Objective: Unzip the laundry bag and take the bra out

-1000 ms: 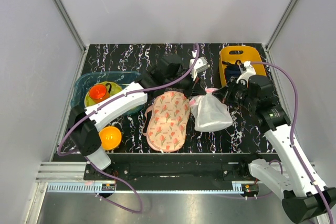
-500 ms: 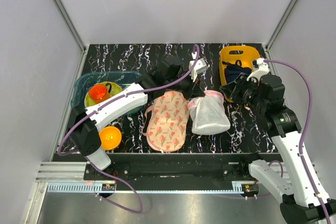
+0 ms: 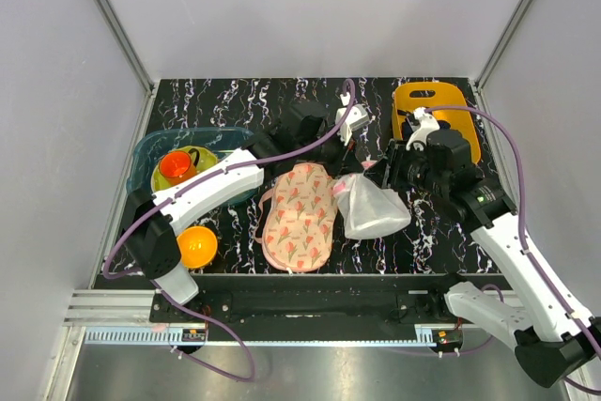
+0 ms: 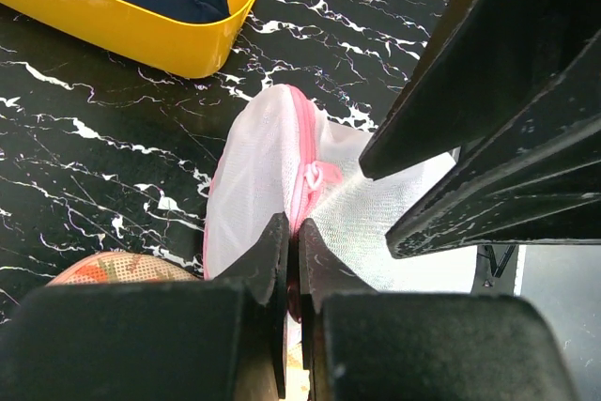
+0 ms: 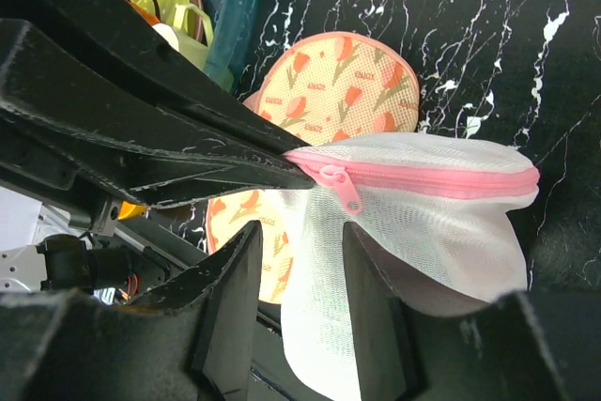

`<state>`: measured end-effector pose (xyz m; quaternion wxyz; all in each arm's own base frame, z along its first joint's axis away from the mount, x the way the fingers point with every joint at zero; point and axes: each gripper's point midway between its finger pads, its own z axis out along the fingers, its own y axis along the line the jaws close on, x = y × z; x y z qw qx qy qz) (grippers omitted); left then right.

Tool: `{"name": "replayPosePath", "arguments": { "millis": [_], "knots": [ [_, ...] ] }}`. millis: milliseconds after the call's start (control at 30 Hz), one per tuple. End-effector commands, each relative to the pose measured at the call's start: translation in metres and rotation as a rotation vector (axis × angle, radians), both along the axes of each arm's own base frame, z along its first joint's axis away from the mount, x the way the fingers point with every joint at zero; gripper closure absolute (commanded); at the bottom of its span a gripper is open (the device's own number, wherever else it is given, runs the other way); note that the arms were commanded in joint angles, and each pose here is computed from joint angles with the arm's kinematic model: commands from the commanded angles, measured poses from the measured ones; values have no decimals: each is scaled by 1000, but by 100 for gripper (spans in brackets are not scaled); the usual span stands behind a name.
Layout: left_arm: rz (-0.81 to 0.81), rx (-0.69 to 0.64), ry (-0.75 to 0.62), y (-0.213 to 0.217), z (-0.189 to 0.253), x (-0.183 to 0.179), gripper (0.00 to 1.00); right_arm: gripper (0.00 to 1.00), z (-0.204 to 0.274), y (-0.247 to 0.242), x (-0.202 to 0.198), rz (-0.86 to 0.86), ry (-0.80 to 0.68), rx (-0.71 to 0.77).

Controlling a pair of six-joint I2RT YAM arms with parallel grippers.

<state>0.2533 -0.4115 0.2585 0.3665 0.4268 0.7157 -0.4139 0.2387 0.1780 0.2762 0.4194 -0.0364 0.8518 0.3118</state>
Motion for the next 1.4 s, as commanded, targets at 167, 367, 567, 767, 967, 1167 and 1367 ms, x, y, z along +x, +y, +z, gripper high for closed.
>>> {"name": "replayPosePath", "arguments": {
  "millis": [167,367,567,767,967,1167,1367],
  "knots": [
    [-5,-114,-93,-2,51,-1,100,55,8,7,20,-2,-56,-9],
    [-23,-131,-104,0,54,-7,100,55,8,0,28,-43,-77,-41],
    [-33,-132,-104,-1,54,-8,100,54,8,-4,30,-66,-84,-49],
    [-39,-136,-104,-1,55,-8,100,59,6,-2,31,-60,-80,-45],
    [-44,-130,-97,0,51,-10,100,72,21,-2,30,-66,-117,-10],
    [-44,-133,-92,-1,50,-11,100,100,17,-2,31,-76,-107,-11],
    [-48,-129,-89,1,48,-12,100,100,19,-17,24,-128,-130,-33]
  ]
}}
